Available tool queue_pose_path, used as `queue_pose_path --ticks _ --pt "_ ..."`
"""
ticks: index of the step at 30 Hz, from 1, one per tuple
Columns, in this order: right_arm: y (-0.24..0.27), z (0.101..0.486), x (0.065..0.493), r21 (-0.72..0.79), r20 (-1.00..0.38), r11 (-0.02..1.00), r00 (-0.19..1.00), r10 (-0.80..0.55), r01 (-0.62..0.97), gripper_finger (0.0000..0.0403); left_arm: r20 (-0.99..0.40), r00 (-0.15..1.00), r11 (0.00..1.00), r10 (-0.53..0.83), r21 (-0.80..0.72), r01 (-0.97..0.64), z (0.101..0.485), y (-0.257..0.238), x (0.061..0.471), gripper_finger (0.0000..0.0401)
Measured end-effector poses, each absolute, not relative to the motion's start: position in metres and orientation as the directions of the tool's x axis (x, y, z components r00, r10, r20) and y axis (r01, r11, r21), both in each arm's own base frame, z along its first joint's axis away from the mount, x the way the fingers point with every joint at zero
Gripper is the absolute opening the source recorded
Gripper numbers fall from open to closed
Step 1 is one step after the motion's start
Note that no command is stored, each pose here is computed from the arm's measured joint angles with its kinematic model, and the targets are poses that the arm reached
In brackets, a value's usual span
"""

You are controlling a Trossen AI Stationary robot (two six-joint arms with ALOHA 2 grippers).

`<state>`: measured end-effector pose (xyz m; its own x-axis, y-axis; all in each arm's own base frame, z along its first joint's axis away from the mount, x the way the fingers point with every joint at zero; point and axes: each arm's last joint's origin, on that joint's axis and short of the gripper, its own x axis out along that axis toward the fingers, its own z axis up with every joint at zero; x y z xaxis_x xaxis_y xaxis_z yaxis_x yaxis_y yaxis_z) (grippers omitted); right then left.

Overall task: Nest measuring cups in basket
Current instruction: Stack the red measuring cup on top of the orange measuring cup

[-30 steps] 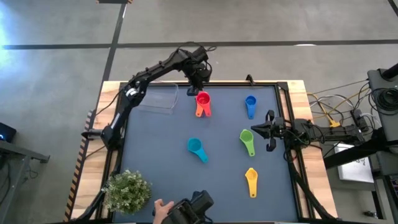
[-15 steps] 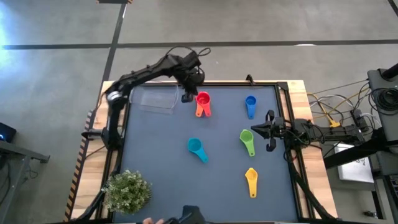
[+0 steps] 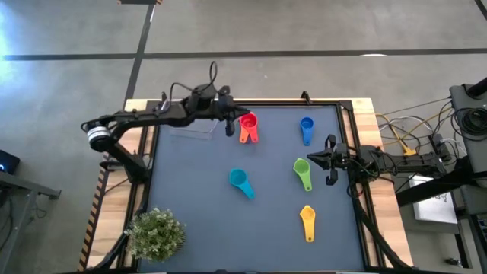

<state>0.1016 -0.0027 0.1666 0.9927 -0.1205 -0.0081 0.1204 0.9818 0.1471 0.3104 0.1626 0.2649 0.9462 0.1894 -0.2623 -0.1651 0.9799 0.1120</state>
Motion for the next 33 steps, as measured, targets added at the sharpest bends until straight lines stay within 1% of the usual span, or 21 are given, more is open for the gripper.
queue_pose_path --ticks 4,8,15,27,30,33 --pt "-0.003 0.167 0.102 0.147 -0.008 0.982 0.993 -0.121 0.121 0.0009 -0.243 0.951 0.978 0.193 -0.025 -0.205 0.252 0.161 0.307 0.0" --pt "-0.003 0.167 0.102 0.147 -0.008 0.982 0.993 -0.12 0.12 0.0009 -0.273 0.937 0.945 0.217 -0.184 -0.272 0.242 0.164 0.31 0.0" --pt "-0.003 0.167 0.102 0.147 -0.008 0.982 0.993 -0.12 0.12 0.0009 -0.31 0.921 0.932 0.234 -0.199 -0.304 0.228 0.167 0.315 0.0" --pt "-0.003 0.166 0.102 0.147 -0.008 0.982 0.993 -0.12 0.12 0.0009 -0.263 0.94 0.94 0.217 -0.203 -0.273 0.211 0.166 0.331 0.0001" --pt "-0.003 0.167 0.102 0.147 -0.008 0.982 0.993 -0.121 0.12 0.0009 -0.268 0.941 0.942 0.208 -0.203 -0.266 0.205 0.167 0.338 0.0015" --pt "-0.003 0.166 0.102 0.147 -0.009 0.982 0.993 -0.12 0.12 0.0009 -0.283 0.938 0.942 0.201 -0.205 -0.264 0.201 0.169 0.347 0.0042"
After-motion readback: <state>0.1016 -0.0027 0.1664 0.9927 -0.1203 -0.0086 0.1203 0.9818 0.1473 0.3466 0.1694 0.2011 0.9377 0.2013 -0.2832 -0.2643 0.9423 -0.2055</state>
